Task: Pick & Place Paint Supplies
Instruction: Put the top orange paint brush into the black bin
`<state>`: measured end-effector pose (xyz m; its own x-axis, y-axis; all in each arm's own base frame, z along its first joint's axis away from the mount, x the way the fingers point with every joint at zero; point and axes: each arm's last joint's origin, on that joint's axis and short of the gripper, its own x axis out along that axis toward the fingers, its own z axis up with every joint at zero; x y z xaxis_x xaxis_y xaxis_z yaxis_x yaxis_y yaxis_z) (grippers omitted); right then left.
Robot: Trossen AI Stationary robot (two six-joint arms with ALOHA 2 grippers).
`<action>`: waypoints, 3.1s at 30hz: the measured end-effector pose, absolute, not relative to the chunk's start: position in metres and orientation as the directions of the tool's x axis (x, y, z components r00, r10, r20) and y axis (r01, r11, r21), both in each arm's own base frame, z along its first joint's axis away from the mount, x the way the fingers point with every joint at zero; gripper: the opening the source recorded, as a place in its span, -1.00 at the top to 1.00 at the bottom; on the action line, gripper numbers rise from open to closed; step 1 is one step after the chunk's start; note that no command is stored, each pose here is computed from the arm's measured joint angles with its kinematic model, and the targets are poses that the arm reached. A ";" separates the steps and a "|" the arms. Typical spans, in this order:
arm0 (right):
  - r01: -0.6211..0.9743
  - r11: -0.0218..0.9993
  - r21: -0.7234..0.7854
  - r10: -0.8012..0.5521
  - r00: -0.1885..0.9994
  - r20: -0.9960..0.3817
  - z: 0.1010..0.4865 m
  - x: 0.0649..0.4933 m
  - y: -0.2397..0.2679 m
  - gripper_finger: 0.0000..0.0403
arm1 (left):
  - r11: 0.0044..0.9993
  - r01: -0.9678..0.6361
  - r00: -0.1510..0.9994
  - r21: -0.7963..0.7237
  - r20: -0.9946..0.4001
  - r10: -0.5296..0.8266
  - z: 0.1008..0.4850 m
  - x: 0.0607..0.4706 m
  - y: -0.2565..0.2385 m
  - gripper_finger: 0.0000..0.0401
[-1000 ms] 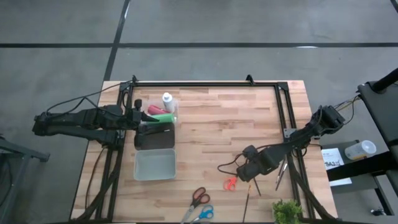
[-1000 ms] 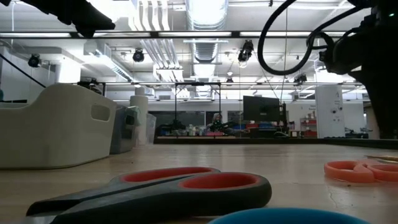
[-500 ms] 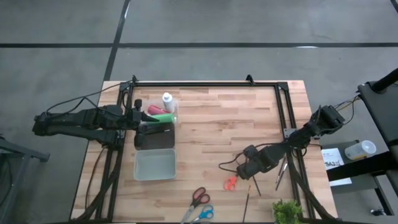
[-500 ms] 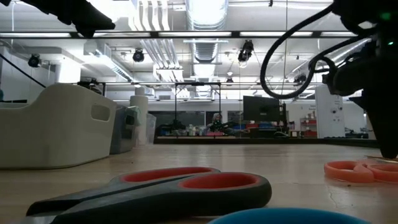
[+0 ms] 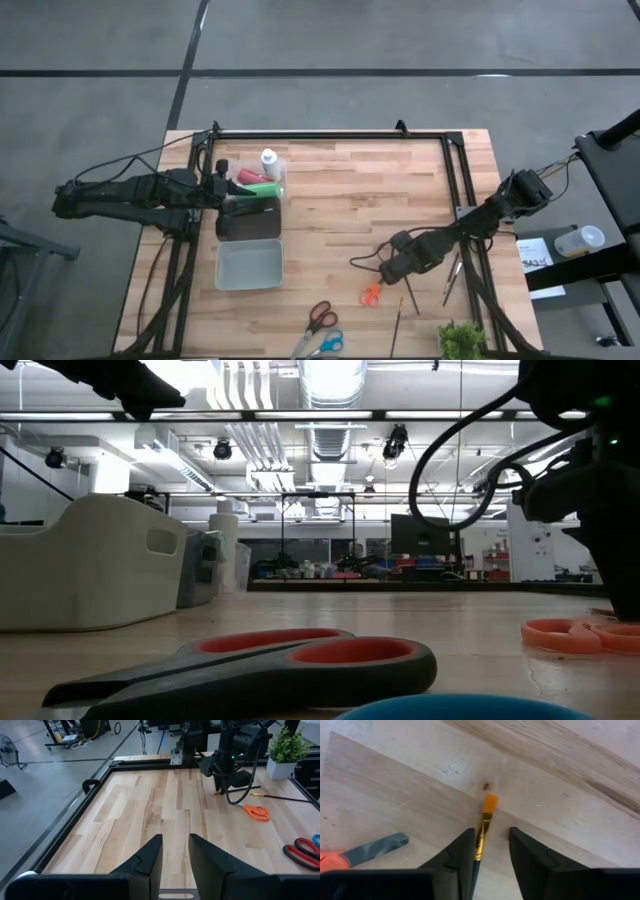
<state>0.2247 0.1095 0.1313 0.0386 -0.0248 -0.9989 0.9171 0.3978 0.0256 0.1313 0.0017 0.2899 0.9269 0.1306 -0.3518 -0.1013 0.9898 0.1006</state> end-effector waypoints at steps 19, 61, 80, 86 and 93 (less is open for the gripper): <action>0.918 0.395 0.040 -0.046 0.063 -0.997 0.129 0.227 0.108 0.93 | 0.990 -0.101 0.927 0.101 -0.353 0.131 0.290 0.131 0.002 0.50; 0.674 0.673 0.305 -0.322 0.638 -0.699 0.226 0.214 0.085 0.94 | 0.990 -0.101 0.927 0.100 -0.353 0.130 0.290 0.131 0.002 0.50; 0.234 0.943 0.239 -0.204 0.968 -0.144 0.263 0.273 0.027 0.94 | 0.990 -0.101 0.927 0.100 -0.352 0.131 0.290 0.131 0.002 0.49; 0.106 0.969 0.224 -0.123 0.990 0.063 0.243 0.296 -0.004 0.94 | 0.990 -0.101 0.926 0.101 -0.355 0.131 0.290 0.131 0.002 0.49; -0.005 0.984 0.179 -0.029 0.982 0.188 0.219 0.330 -0.027 0.94 | 0.990 -0.100 0.922 0.102 -0.363 0.131 0.289 0.131 0.002 0.49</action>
